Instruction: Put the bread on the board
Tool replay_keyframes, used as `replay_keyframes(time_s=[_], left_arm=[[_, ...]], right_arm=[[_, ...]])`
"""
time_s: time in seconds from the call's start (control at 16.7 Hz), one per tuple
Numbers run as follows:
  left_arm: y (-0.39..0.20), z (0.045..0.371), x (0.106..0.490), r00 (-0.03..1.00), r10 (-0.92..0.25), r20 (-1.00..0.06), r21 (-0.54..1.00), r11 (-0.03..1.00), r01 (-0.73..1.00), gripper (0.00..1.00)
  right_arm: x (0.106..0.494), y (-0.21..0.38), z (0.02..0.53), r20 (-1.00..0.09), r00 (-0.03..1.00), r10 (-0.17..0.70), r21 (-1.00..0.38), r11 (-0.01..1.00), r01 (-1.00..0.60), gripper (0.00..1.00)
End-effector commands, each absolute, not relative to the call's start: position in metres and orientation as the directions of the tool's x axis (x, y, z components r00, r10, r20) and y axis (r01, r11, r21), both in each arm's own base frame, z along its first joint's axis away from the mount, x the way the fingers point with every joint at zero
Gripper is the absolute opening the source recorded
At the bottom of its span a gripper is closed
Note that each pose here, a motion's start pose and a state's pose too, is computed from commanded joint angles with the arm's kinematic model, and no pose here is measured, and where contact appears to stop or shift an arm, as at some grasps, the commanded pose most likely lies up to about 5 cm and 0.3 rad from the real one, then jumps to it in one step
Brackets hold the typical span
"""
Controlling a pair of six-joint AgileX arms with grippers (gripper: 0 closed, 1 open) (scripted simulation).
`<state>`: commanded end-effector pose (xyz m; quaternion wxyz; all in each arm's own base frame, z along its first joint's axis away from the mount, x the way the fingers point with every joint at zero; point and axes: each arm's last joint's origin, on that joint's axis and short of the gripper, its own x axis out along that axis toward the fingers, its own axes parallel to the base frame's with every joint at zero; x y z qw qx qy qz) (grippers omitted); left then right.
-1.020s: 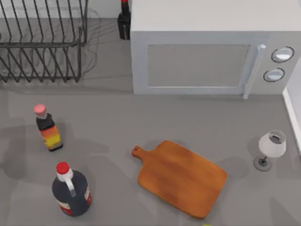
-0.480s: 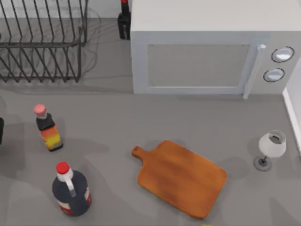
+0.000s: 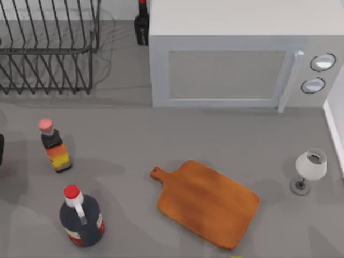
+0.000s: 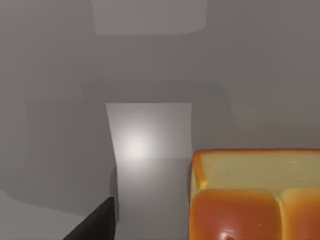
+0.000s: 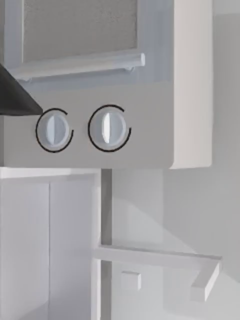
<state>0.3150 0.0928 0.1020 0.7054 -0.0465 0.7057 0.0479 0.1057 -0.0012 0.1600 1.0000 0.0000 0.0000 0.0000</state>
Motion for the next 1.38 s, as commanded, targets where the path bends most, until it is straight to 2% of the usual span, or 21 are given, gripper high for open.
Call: replay_keyframes(time_s=[0.42, 0.9, 1.14, 1.38], left_arm=[[0.093, 0.102, 0.315, 0.000, 0.002, -1.000, 0.002, 0.991, -0.133, 0.02], [0.093, 0.102, 0.315, 0.000, 0.002, -1.000, 0.002, 0.991, -0.133, 0.00], [0.094, 0.124, 0.319, 0.028, 0.004, -1.000, 0.000, 0.991, -0.135, 0.00], [0.094, 0.166, 0.321, 0.009, -0.002, -1.000, -0.003, 0.991, -0.132, 0.00]], right_arm=[[0.106, -0.001, 0.160, 0.000, 1.000, 0.000, 0.000, 1.000, 0.000, 1.00], [0.106, -0.001, 0.160, 0.000, 1.000, 0.000, 0.000, 1.000, 0.000, 1.00], [0.106, -0.001, 0.160, 0.000, 1.000, 0.000, 0.000, 1.000, 0.000, 1.00], [0.106, -0.001, 0.160, 0.000, 1.000, 0.000, 0.000, 1.000, 0.000, 1.00]])
